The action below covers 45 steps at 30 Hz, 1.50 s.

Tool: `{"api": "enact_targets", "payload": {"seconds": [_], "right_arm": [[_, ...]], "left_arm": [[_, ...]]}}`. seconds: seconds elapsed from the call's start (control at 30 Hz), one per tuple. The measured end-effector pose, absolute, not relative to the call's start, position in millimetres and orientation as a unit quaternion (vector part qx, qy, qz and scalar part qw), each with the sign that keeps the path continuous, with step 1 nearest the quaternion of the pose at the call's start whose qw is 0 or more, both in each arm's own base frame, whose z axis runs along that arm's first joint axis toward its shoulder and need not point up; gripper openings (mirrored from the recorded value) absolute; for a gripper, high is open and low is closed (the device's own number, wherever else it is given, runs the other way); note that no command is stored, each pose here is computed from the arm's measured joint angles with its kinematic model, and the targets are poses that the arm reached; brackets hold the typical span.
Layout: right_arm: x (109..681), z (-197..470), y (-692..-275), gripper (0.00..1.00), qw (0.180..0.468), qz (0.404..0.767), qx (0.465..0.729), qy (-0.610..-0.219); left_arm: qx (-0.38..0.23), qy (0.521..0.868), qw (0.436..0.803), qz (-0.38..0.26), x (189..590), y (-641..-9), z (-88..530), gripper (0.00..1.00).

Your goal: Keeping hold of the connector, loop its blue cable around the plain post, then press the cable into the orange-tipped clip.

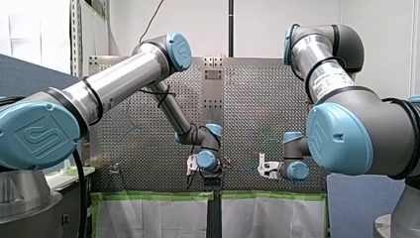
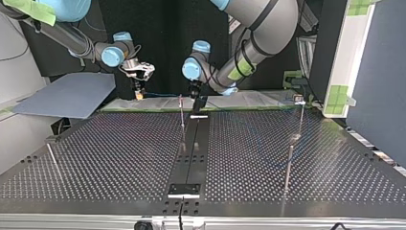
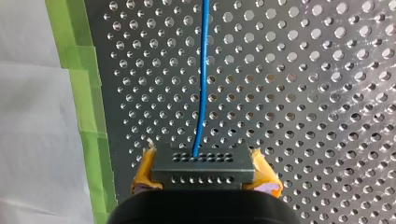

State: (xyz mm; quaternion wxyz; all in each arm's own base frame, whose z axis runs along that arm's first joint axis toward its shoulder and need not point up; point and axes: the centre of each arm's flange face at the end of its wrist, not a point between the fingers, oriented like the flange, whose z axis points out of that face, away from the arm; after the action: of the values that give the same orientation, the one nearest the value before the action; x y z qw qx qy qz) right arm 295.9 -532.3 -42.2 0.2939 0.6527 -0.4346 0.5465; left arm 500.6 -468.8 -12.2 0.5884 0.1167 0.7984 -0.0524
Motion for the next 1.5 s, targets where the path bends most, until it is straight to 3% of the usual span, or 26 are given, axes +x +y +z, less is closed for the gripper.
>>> {"api": "enact_targets", "payload": {"seconds": [0.57, 0.83, 1.2, 1.5], "right_arm": [[290.9, -44.5, -529.5, 0.11, 0.296, 0.524, 0.67, -0.436], [289.2, -40.6, -535.7, 0.11, 0.3, 0.524, 0.669, -0.434], [289.6, -38.3, -532.7, 0.11, 0.312, 0.505, 0.689, -0.416], [288.7, -20.4, -539.4, 0.11, 0.313, 0.517, 0.68, -0.415]], "left_arm": [[0.124, 0.82, 0.559, -0.013, 489.3, -459.9, -16.3, 0.0], [0.123, 0.819, 0.56, -0.014, 493.1, -457.3, -12.4, 0.0], [0.126, 0.814, 0.566, -0.021, 486.7, -465.8, 2.4, 0.0], [0.125, 0.813, 0.567, -0.026, 489.0, -463.8, 5.8, 0.0]]}}
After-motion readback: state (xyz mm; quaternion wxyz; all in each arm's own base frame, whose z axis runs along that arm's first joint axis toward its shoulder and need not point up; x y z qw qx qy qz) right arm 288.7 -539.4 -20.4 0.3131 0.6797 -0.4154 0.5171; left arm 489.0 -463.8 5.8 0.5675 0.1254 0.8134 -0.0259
